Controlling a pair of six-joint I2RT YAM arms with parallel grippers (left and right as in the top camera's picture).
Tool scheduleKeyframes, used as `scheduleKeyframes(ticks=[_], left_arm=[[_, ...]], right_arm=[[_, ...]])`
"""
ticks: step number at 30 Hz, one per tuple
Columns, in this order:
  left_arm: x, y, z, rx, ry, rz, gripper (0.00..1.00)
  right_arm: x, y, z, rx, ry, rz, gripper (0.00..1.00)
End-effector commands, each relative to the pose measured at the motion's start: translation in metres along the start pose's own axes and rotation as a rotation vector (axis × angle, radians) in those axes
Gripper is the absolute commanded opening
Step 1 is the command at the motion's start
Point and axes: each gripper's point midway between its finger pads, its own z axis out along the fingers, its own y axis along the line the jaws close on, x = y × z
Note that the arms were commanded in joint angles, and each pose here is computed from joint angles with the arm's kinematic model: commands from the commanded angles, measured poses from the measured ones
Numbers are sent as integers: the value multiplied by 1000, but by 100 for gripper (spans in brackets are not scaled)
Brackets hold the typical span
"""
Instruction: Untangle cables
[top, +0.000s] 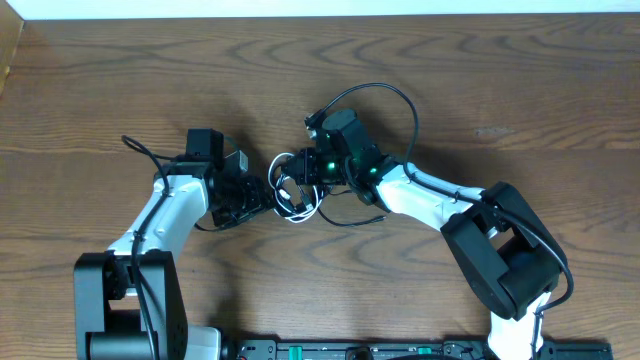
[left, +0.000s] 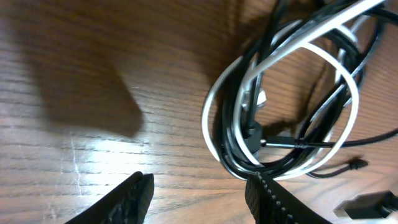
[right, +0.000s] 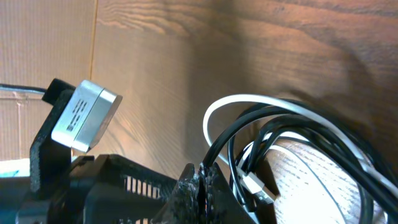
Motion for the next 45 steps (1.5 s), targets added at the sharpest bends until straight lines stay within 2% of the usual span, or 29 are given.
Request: scheduleKeyframes(ticks=[1, 8, 14, 29, 36, 37, 42, 45], left_arm=[[-1, 18, 1, -95, -12, -67, 54], [-1, 20, 1, -102, -14, -73, 54], [-5, 40, -2, -220, -55, -150, 54], [-5, 39, -2, -214, -53, -153, 54], [-4, 40, -2, -216, -51, -154, 54], [-4, 40, -2, -216, -51, -153, 54], [-4, 39, -2, -215, -51, -154, 54], [-4, 39, -2, -215, -51, -154, 54]], right_arm=[[-2, 17, -7, -45, 6, -56, 1], [-4, 10, -5, 6, -24, -53, 1], [-5, 2, 2, 103, -94, -73, 1], [-3, -2, 12, 258, -228, -131, 1], [-2, 4, 14, 253, -235, -174, 1], [-3, 4, 14, 251, -237, -175, 2], [-4, 7, 15, 241, -245, -178, 25], [-5, 7, 15, 241, -247, -178, 34]])
